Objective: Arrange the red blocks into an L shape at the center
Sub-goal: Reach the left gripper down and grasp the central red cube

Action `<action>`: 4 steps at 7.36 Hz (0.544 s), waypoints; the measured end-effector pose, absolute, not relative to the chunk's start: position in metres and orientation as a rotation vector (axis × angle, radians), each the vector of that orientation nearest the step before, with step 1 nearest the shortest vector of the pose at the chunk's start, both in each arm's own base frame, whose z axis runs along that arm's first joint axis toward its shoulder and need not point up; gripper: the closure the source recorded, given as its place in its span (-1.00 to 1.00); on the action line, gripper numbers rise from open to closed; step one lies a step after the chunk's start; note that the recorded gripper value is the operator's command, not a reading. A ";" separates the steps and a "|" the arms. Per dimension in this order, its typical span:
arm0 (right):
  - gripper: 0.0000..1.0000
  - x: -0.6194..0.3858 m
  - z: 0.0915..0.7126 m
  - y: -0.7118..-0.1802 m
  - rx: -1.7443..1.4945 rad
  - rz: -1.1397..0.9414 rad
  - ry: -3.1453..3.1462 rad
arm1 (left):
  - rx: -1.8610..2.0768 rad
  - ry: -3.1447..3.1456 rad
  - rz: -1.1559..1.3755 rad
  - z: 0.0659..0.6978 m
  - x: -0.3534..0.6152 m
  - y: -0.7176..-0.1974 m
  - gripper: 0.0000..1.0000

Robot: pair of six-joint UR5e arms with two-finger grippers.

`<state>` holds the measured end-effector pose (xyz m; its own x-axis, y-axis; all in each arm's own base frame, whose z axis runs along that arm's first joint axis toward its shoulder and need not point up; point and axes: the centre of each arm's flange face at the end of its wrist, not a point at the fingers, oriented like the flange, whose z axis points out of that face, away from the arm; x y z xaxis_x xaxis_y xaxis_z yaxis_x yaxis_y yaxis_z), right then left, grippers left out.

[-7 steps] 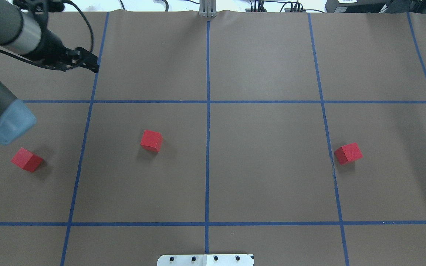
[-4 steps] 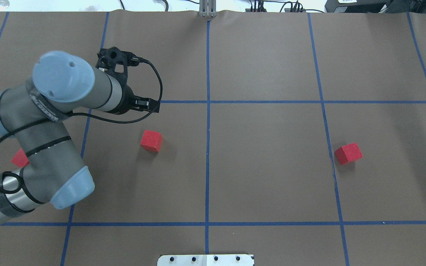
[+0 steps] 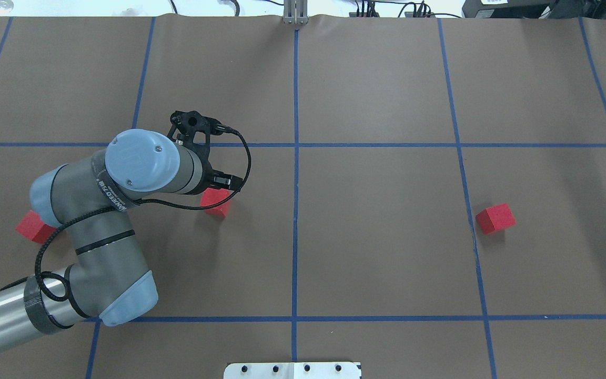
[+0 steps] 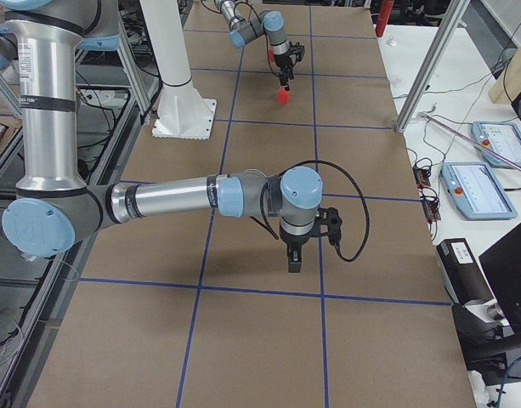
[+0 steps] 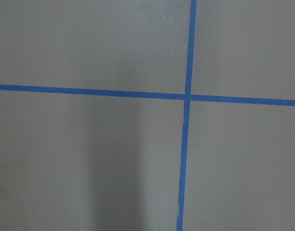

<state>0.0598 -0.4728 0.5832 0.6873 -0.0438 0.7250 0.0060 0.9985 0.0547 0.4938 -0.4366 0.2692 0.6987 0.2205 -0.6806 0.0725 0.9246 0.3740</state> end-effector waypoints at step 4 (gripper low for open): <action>-0.99 0.059 0.584 -0.473 0.049 -0.029 -0.811 | 0.372 0.788 0.095 0.292 0.517 -0.434 -0.99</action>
